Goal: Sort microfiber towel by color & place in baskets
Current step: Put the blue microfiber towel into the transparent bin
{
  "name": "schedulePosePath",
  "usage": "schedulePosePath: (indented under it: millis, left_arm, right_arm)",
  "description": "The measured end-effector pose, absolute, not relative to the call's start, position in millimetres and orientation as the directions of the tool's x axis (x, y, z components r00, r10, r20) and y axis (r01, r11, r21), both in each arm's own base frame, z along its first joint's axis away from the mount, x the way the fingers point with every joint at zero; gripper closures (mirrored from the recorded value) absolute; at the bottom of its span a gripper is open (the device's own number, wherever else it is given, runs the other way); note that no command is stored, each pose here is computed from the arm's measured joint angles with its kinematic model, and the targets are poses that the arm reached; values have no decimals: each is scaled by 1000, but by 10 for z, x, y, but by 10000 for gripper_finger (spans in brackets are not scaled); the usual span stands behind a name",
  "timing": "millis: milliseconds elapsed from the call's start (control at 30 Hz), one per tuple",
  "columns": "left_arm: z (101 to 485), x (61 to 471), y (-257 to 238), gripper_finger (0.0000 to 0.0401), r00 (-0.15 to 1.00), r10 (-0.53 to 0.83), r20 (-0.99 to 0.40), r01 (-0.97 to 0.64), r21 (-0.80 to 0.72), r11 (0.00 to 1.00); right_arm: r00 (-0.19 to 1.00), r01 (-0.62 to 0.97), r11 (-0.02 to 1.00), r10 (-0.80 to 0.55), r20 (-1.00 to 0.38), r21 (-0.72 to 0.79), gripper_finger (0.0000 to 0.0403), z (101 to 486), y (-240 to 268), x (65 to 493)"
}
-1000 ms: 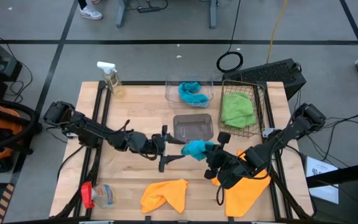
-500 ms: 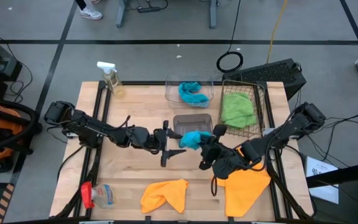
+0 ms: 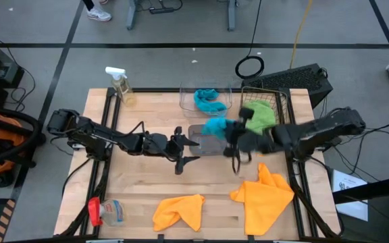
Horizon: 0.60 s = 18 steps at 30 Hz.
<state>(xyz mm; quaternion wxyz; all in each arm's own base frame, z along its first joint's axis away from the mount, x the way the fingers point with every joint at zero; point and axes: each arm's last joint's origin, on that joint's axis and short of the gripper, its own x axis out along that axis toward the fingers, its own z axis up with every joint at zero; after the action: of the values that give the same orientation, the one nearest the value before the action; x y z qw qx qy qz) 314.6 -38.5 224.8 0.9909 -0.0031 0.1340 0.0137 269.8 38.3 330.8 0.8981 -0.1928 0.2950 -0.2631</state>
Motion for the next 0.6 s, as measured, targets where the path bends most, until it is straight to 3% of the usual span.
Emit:
schedulePosePath:
  millis: [367, 600]
  left_arm:
    - [2180, 3121, -316, 146, 937, 53, -344, -51, 13, 999]
    - [2179, 3129, -217, 146, 935, 82, -346, -83, 13, 996]
  right_arm:
    - [743, 353, 873, -481, -466, -337, 390, 3315, -1255, 2723]
    - [799, 381, 906, -424, -427, -186, 390, 3188, -1885, 2738]
